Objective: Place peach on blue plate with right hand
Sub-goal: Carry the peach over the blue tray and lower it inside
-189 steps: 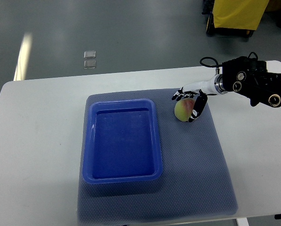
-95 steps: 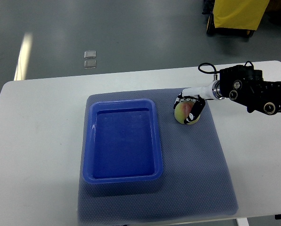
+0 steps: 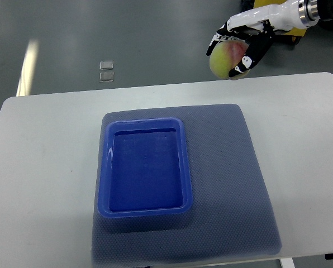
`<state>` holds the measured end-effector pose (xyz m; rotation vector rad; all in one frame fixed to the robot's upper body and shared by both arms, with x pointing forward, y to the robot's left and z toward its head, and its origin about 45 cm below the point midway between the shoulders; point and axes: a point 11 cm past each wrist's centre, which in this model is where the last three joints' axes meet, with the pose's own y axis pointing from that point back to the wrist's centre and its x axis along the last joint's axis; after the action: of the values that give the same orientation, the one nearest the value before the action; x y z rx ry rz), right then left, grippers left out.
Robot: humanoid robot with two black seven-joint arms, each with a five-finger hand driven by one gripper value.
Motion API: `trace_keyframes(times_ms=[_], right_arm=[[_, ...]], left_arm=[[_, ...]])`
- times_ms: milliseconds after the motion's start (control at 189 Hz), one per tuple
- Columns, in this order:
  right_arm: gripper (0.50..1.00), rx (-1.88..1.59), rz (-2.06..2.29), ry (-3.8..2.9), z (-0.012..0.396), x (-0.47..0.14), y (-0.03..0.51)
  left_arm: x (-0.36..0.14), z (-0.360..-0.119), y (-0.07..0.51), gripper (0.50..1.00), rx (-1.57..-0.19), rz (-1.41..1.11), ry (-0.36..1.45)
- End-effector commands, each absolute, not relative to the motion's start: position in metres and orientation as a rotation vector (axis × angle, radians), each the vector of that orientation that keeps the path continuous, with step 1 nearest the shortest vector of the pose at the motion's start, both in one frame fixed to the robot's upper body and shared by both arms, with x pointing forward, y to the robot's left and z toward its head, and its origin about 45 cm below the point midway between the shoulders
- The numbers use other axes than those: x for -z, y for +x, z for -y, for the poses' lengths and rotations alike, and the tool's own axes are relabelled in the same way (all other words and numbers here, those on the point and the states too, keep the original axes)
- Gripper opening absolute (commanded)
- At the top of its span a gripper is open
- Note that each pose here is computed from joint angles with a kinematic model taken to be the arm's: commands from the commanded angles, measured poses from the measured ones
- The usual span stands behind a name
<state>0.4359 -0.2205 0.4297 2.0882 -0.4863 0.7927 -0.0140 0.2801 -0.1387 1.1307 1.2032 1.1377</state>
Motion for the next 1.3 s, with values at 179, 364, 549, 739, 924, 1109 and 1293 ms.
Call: trace_keyframes(times_ms=[179,364,549,739,924,1109,1293], right_arm=[[0.5,-0.815,0.461,2.165,0.183,-0.429,0.434],[0.5,-0.783,0.38,2.256,0.126,-0.398,0.43],[0.5,-0.719,0.301,2.294,0.074,-0.342,0.427],[0.5,-0.616,0.248,2.329,0.033,-0.28,0.415],[0.5,-0.609,0.18,2.308,0.003,-0.236,0.398],[0.5,-0.582,0.218,2.264,0.02,-0.213,0.403],[0.5,-0.6,0.21,2.227,0.026,-0.203,0.403]], left_arm=[[0.139,-0.278,-0.014,1.0,-1.133,-1.206,1.127],[0.139,-0.278,-0.013,1.0,-1.133,-1.204,1.126],[0.139,-0.278,-0.014,1.0,-1.133,-1.206,1.127],[0.139,-0.277,-0.013,1.0,-1.132,-1.205,1.125],[0.139,-0.278,-0.013,1.0,-1.134,-1.205,1.125],[0.139,-0.278,-0.013,1.0,-1.134,-1.205,1.125],[0.139,-0.278,-0.013,1.0,-1.133,-1.204,1.126]])
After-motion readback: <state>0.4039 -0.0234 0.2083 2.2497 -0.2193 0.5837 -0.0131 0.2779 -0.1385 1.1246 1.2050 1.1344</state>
